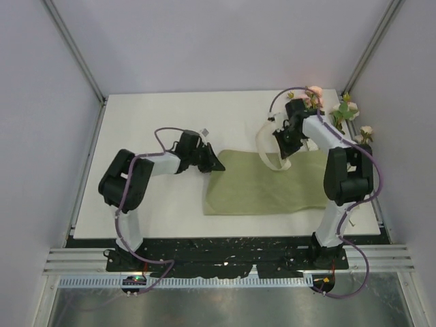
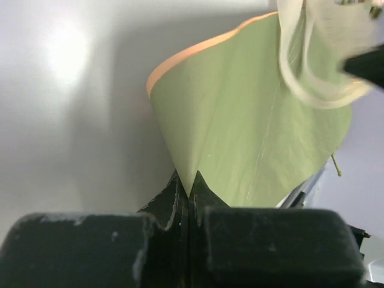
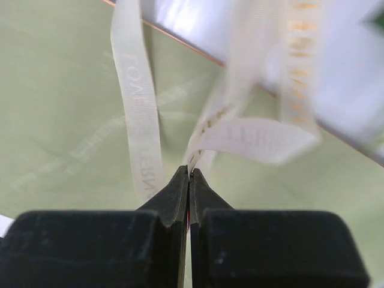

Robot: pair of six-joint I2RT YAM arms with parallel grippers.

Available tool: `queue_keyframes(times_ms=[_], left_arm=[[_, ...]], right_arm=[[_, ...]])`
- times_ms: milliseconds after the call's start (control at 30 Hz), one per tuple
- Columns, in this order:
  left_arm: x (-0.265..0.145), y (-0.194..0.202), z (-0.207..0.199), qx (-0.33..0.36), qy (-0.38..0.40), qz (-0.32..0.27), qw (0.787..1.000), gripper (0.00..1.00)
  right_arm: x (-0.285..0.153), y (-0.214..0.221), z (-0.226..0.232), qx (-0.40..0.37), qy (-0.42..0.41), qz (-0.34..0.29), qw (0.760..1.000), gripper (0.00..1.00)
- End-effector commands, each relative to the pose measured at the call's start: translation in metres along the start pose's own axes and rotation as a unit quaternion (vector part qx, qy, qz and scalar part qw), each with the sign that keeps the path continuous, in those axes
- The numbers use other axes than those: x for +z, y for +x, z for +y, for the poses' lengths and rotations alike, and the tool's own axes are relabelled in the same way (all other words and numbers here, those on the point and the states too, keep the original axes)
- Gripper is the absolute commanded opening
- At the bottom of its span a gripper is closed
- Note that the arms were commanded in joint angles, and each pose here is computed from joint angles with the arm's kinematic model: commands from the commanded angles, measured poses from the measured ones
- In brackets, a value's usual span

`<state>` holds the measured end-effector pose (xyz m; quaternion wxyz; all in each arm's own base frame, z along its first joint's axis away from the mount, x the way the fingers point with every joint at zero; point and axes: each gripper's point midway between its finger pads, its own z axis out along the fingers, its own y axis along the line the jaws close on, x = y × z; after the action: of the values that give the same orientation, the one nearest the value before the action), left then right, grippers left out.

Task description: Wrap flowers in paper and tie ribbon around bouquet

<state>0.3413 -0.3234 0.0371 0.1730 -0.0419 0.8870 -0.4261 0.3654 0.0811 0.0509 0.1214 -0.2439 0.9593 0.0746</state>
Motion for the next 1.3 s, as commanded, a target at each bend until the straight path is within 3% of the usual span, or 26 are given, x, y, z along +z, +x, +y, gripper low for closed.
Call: queue_keyframes(times_ms=[0,100,167,267,367,467,533,667,867,967,1067,1267], left_arm=[[-0.067,-0.016,0.049,0.055,-0.095,0.005,0.994,0.0],[-0.099,-0.033,0.078,0.046,-0.135,-0.009,0.99,0.0],[-0.116,-0.042,0.088,0.053,-0.154,-0.022,0.986,0.0],[-0.138,-0.056,0.097,0.052,-0.173,-0.05,0.982,0.0],[-0.154,-0.07,0.102,0.044,-0.182,-0.078,0.979,0.0],[-0.164,-0.077,0.103,0.041,-0.186,-0.095,0.977,0.0],[-0.17,-0.08,0.103,0.041,-0.188,-0.106,0.976,0.0],[-0.187,-0.088,0.112,0.03,-0.197,-0.13,0.971,0.0],[-0.22,-0.107,0.129,-0.004,-0.205,-0.179,0.962,0.0],[-0.238,-0.118,0.134,-0.013,-0.211,-0.204,0.956,0.0],[-0.248,-0.127,0.137,-0.017,-0.21,-0.217,0.953,0.0],[-0.253,-0.137,0.116,0.022,-0.171,-0.234,0.957,0.0]], right_arm=[[-0.183,-0.062,-0.053,0.006,0.104,-0.237,0.966,0.06],[-0.274,-0.057,-0.072,0.011,0.147,-0.33,0.933,0.06],[-0.35,-0.049,-0.072,-0.001,0.193,-0.397,0.897,0.06],[-0.421,-0.033,-0.051,-0.033,0.245,-0.457,0.855,0.05],[-0.465,-0.02,-0.025,-0.059,0.277,-0.504,0.816,0.05],[-0.48,-0.016,-0.015,-0.064,0.283,-0.522,0.802,0.05],[-0.476,-0.014,-0.016,-0.062,0.283,-0.518,0.805,0.06],[-0.437,-0.015,-0.031,-0.059,0.267,-0.481,0.833,0.06],[-0.369,-0.031,-0.038,-0.028,0.166,-0.444,0.88,0.06],[-0.312,-0.029,-0.035,-0.007,0.101,-0.405,0.909,0.05],[-0.25,-0.012,-0.044,0.008,0.093,-0.352,0.931,0.06],[-0.171,0.026,-0.036,-0.012,0.057,-0.269,0.961,0.06]])
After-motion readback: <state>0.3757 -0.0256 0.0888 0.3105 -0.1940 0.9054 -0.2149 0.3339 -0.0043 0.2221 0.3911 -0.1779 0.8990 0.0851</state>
